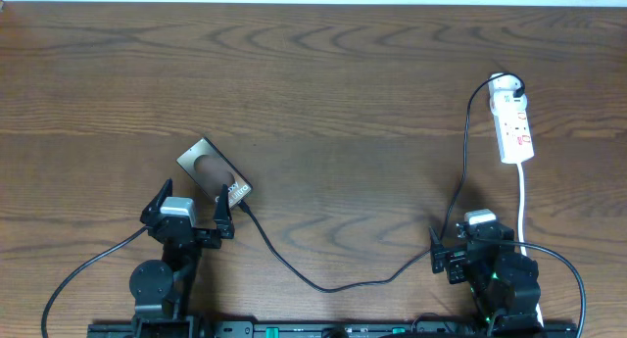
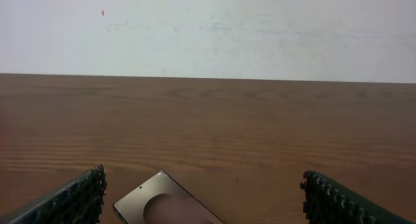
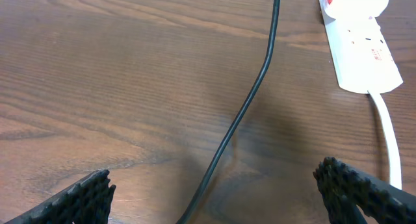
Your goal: Plug charger to phone and switch on socket
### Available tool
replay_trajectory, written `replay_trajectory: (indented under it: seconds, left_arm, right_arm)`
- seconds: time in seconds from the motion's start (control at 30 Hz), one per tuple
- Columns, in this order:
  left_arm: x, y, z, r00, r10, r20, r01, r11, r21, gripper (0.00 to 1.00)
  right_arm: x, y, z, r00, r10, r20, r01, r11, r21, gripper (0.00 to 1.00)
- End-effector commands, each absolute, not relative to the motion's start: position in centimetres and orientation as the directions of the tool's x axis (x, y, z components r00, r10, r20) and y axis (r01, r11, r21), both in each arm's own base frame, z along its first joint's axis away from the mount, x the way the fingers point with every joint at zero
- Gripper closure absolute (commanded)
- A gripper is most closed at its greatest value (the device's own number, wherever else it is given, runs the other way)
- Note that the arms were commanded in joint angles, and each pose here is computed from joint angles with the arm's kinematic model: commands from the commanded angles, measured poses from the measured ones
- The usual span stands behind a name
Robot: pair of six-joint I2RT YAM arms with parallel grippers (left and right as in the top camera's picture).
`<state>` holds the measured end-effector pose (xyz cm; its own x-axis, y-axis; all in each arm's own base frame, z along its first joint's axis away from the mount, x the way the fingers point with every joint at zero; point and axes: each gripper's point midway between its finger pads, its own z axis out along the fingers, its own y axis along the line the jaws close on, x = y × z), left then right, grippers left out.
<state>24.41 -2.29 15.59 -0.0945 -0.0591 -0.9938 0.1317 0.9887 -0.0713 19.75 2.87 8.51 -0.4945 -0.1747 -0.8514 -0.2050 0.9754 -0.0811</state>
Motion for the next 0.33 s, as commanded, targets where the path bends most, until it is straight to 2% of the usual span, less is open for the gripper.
replay_trajectory:
  seconds: [0.0,0.3]
  left_arm:
    - [24.27,-2.47,14.17,-0.142,-0.045,-0.989,0.141,0.988,-0.065,0.05]
    - [24.27,-2.47,14.17,-0.142,-0.045,-0.989,0.141,0.988,-0.065,0.05]
  right_arm:
    - [19.69,2.56,8.32,-0.498,-0.187,-0.847,-0.198,0.975,-0.099,0.01]
    - [19.69,2.56,8.32,-0.498,-0.187,-0.847,-0.198,0.975,-0.099,0.01]
